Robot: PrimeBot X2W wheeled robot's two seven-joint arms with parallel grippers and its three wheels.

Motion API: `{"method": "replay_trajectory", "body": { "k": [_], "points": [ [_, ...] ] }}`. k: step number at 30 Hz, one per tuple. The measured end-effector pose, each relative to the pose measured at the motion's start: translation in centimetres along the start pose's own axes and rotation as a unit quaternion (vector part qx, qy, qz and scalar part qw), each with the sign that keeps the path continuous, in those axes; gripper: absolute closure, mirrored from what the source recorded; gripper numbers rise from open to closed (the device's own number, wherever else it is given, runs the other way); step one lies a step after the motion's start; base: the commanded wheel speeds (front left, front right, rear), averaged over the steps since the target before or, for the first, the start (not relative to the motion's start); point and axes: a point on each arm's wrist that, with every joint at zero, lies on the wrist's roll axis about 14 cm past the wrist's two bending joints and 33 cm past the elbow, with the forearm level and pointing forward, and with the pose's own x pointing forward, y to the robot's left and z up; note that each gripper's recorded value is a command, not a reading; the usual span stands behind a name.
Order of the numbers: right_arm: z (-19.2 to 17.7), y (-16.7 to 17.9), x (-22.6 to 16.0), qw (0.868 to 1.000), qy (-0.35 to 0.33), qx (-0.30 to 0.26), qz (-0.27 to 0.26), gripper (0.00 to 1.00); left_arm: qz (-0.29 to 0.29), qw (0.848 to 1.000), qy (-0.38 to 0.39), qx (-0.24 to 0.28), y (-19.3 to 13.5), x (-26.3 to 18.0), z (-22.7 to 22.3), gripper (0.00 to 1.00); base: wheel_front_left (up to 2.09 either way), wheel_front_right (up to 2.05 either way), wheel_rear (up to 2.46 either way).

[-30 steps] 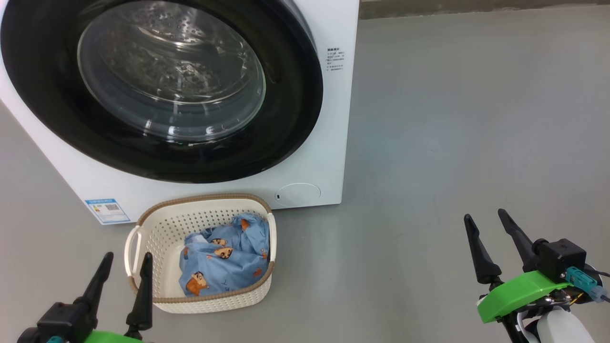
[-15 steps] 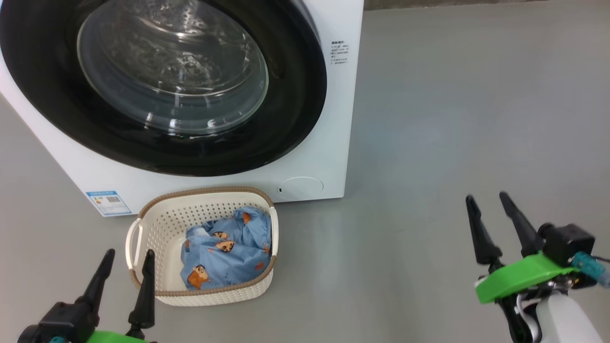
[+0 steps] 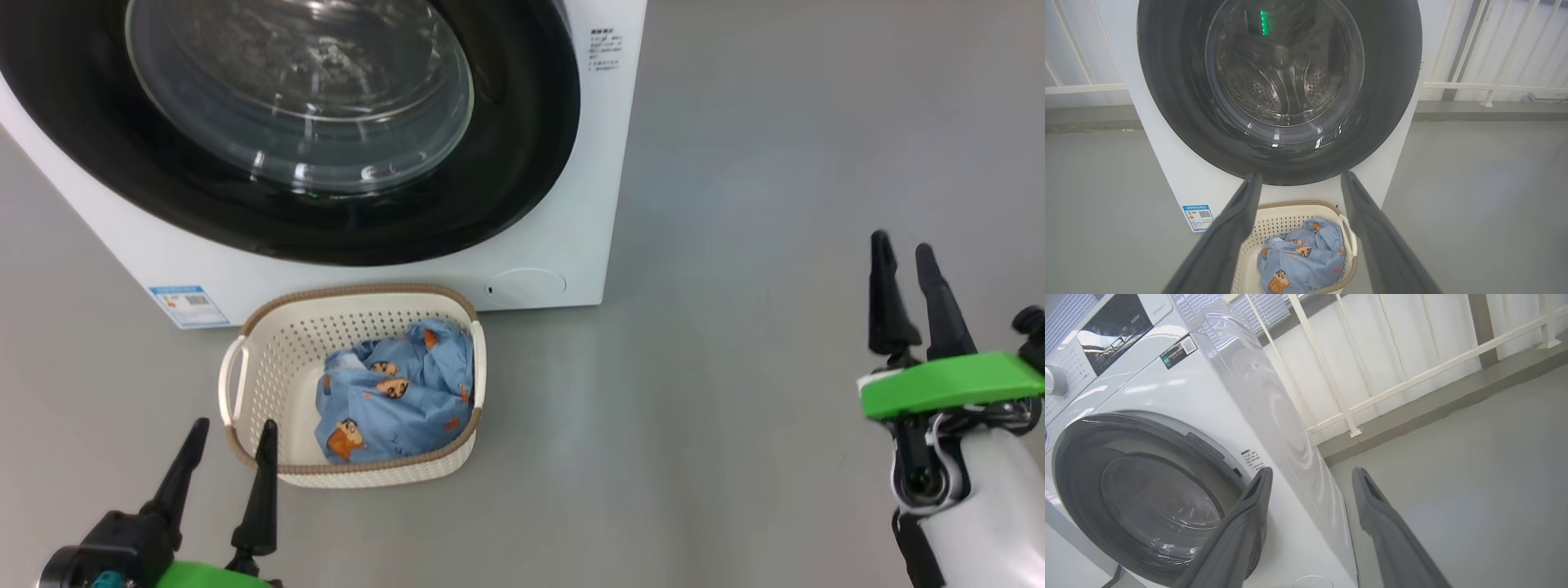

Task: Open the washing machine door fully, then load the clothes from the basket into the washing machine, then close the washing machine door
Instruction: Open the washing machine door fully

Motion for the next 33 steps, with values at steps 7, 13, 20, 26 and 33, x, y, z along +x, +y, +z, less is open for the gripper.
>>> {"method": "replay_trajectory", "body": {
  "k": [7, 13, 20, 26, 33],
  "points": [
    [-1.0, -0.8, 2.5, 0.990, 0.000, 0.133, -0.037, 0.14, -0.001, 1.000, 0.008, 0.001, -0.1, 0.8, -0.7, 0.00, 0.00, 0.00, 0.00],
    [-1.9, -0.6, 4.9, 0.979, 0.027, 0.199, -0.040, 1.00, 0.004, 1.000, 0.014, 0.001, 0.2, 1.2, -1.2, 0.00, 0.00, 0.00, 0.00],
    [-2.9, -0.2, 7.0, 0.967, 0.065, 0.244, -0.033, 1.00, 0.009, 1.000, 0.027, -0.002, 0.5, 1.3, -2.1, 0.00, 0.00, 0.00, 0.00],
    [-3.5, 1.2, 9.4, 0.948, 0.107, 0.299, -0.013, 1.00, 0.004, 1.000, 0.028, -0.003, 0.2, 2.3, -2.4, 0.00, 0.00, 0.00, 0.00],
    [-4.4, 3.3, 12.1, 0.918, 0.157, 0.364, 0.018, 1.00, -0.010, 0.999, 0.031, -0.009, -0.7, 3.2, -2.9, 0.00, 0.00, 0.00, 0.00]
  ]
}}
